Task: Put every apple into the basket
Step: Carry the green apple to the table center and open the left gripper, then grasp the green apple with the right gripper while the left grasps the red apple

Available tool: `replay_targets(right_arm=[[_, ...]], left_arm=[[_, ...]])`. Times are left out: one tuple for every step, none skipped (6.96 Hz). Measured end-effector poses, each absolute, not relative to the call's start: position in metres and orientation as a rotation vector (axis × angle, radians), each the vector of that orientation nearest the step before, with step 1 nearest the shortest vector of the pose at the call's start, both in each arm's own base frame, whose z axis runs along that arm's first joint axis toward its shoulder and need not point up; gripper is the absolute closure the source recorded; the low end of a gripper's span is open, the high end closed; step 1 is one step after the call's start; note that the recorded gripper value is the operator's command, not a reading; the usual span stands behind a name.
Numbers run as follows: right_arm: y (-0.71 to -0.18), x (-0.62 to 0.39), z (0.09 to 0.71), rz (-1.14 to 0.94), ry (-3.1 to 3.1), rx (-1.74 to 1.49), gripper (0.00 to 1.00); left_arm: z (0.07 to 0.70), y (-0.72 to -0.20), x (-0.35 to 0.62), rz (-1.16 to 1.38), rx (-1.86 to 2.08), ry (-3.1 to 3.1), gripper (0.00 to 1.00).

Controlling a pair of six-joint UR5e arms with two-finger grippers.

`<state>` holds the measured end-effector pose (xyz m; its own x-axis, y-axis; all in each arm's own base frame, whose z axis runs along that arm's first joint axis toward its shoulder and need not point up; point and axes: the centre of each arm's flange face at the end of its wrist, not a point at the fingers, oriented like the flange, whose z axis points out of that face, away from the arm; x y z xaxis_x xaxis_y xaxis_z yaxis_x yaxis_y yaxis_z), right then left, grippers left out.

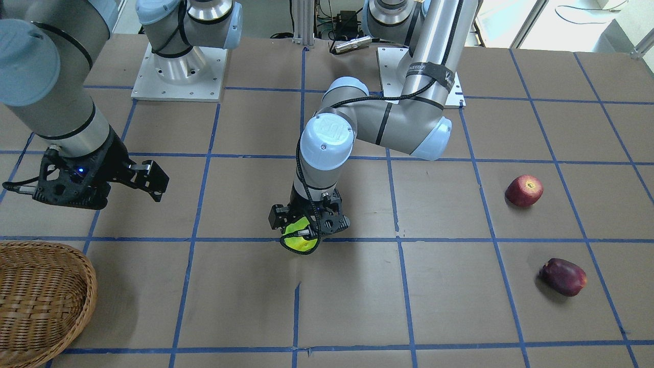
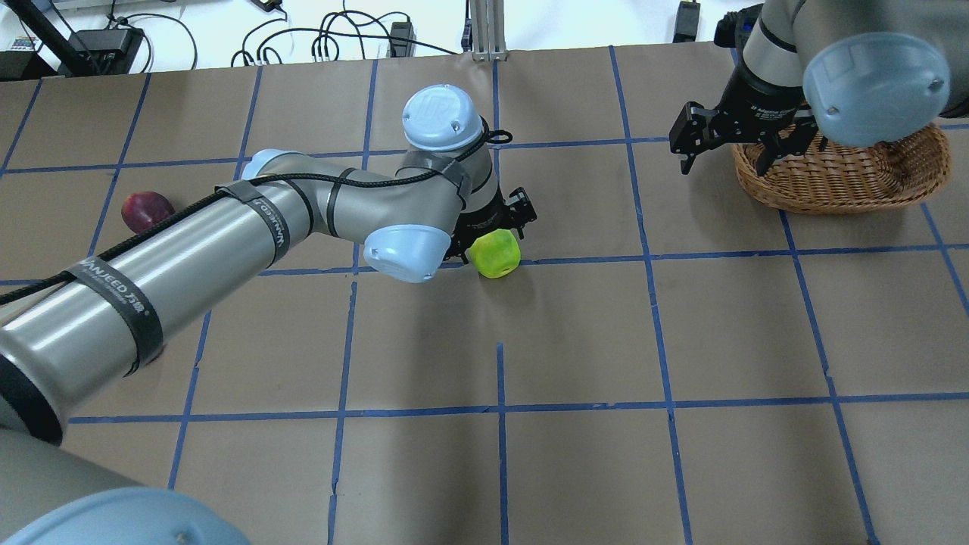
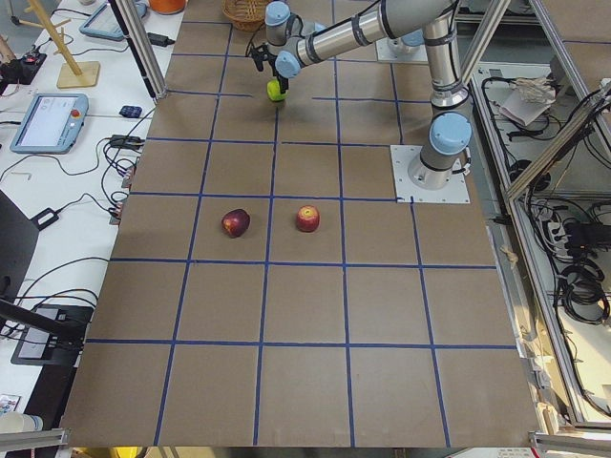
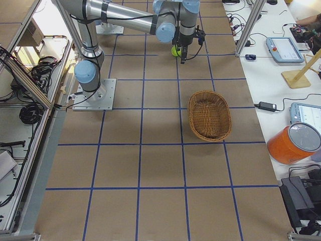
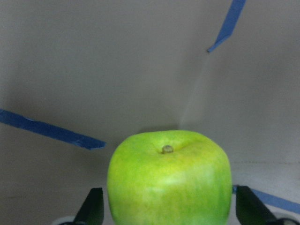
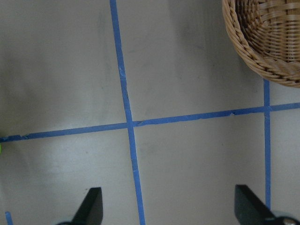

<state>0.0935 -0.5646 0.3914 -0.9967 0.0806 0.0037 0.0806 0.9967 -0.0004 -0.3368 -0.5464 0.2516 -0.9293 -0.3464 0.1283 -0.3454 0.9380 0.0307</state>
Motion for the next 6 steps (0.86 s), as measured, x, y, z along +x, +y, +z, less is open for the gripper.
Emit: replay_targets(right_arm=[[-0.566, 0.115, 0.384, -0.003, -3.168, -0.075, 0.0], [-0.563, 0.147, 0.377, -0.016, -3.209, 0.003, 0.0], [-0.557, 0.186, 0.372, -0.015, -3.234, 0.107, 0.0], [-0.551, 0.225, 0.363, -0.005, -3.249, 0.213, 0.0], [-0.545, 0.264, 0.347, -0.003, -3.263, 0.313, 0.0], [-0.543, 0.298, 0.328, 0.015, -3.272, 0.365, 0.0]], left_arm=[[0.293, -0.556, -0.305, -0.057, 0.517, -2.979, 0.0], [0.325, -0.565, -0.262, -0.097, 0.467, -3.004, 0.02], [0.344, -0.569, -0.208, -0.131, 0.341, -3.045, 0.04], [0.353, -0.568, -0.154, -0.153, 0.192, -3.091, 0.05], [0.358, -0.564, -0.106, -0.162, 0.065, -3.139, 0.05], [0.363, -0.559, -0.053, -0.172, -0.03, -3.182, 0.05]])
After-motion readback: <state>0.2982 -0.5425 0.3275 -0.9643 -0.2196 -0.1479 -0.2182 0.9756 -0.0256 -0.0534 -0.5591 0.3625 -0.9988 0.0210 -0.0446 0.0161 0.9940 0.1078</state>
